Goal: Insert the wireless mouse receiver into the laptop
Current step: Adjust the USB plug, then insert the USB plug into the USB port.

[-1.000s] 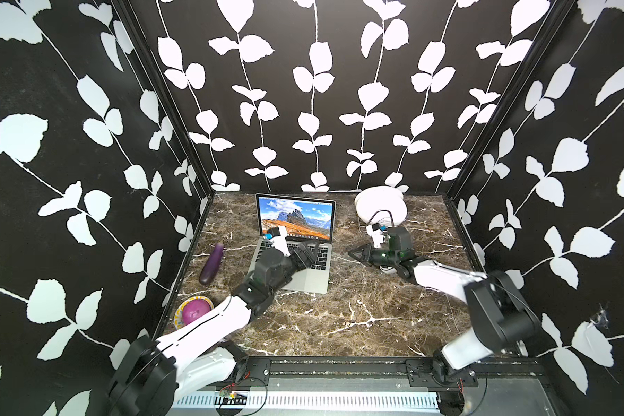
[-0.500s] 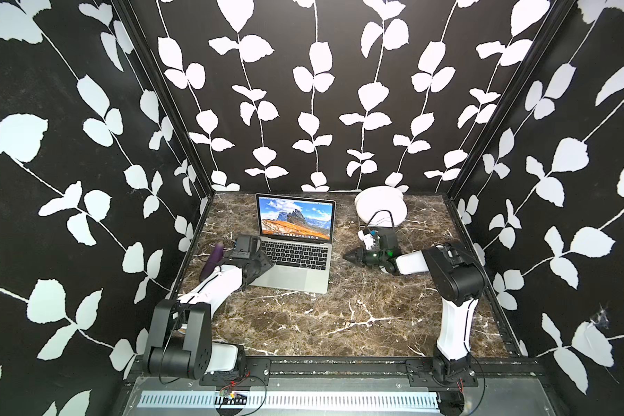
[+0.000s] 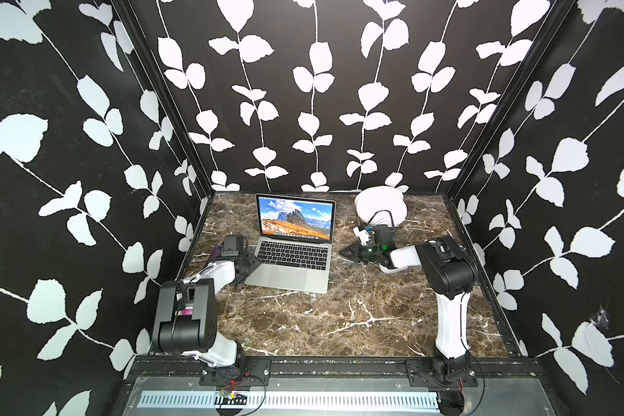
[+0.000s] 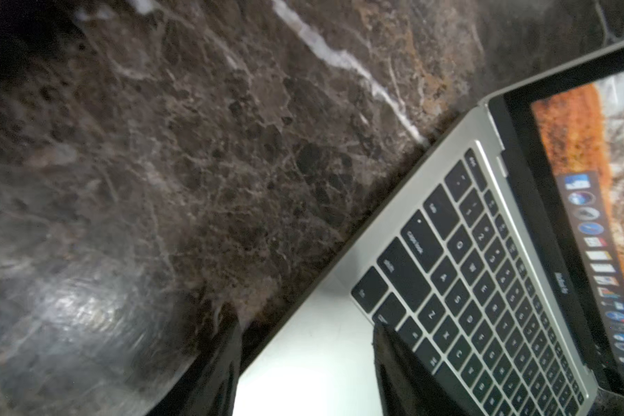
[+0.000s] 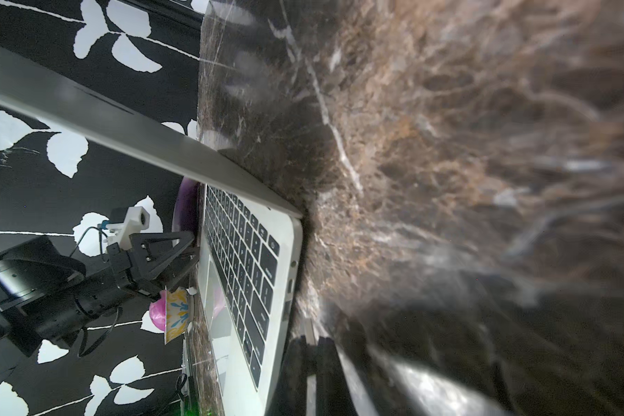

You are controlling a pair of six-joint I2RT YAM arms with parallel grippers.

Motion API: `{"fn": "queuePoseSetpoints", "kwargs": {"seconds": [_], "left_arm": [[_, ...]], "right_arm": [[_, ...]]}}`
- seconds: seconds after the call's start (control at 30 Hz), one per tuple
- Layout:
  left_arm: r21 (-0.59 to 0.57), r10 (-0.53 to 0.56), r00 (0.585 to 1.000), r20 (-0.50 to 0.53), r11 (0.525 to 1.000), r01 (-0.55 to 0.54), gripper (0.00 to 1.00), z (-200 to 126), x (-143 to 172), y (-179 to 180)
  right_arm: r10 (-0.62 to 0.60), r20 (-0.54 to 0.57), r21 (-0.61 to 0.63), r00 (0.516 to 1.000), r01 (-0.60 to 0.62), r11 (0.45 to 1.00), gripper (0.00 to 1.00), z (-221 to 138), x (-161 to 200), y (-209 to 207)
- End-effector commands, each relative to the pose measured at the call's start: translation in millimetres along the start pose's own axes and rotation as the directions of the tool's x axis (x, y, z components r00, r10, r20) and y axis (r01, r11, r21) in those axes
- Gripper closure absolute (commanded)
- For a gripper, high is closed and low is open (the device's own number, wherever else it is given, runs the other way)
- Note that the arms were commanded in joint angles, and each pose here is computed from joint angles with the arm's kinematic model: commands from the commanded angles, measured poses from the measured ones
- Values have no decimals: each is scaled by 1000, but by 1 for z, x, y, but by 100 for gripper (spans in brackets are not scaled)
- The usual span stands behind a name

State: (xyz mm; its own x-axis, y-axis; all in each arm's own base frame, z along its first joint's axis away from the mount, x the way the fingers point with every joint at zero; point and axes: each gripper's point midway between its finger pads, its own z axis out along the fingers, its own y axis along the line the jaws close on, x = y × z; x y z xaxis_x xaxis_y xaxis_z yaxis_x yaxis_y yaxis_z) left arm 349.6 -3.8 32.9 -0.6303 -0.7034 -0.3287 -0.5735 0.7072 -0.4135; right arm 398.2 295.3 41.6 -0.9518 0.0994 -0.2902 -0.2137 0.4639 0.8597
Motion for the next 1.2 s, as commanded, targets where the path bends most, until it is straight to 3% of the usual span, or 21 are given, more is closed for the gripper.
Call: {"fn": "queuePoseSetpoints", "kwargs": {"seconds": [0.0,0.4,0.6,1.17], "left_arm": [[-4,-27,999,-16,1000,27,40,5,-1,3],[-18,-76,997,-6,997,76,45,23,-31,6],[5,-86,994,-74,996,86,54,41,-21,2],[11,-64,988,-139,998,67,57,56,-2,10]], "right_arm": [[-33,-35,-13,999,32,999,100,9,5,6],[-24,-51,-16,998,23,1000,100,14,11,1],[-25,-53,-26,998,24,999,100,15,12,3],[-4,-52,-88,999,-1,996,100,20,9,12]]}}
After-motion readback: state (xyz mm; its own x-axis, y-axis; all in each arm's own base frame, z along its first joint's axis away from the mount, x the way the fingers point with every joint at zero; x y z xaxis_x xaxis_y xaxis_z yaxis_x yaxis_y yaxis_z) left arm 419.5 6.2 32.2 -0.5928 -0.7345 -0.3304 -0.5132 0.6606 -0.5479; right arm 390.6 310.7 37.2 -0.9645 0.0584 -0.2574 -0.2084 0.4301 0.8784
